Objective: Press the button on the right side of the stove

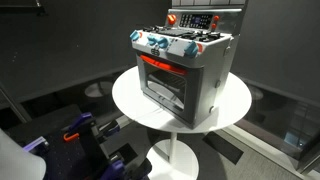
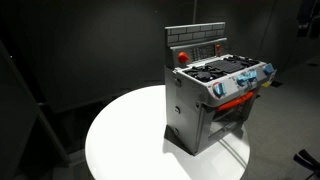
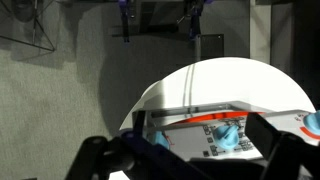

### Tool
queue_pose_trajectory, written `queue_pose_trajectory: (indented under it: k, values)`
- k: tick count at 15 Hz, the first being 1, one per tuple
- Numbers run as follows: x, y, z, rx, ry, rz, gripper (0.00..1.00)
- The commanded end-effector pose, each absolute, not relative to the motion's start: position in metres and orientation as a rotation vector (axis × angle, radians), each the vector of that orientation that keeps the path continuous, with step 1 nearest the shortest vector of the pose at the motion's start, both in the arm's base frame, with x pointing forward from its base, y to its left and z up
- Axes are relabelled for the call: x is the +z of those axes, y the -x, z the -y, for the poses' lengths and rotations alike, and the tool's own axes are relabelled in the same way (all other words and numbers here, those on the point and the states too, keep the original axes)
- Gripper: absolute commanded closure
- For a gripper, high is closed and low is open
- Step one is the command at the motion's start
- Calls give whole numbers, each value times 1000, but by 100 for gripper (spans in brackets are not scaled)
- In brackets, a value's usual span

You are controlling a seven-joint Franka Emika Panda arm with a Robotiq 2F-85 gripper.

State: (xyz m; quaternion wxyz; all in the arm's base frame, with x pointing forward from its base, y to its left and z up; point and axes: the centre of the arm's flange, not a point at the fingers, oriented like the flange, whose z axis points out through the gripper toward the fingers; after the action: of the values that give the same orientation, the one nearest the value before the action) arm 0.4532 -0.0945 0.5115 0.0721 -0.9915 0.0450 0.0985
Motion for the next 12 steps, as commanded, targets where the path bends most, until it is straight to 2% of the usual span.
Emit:
queue_pose_trajectory:
  k: [1,6,12]
  values:
    - [512,-453,95,295,2980,-135,0]
    - [514,-462,94,247,2999,-187,0]
    - [533,-506,87,22,3045,-345,0]
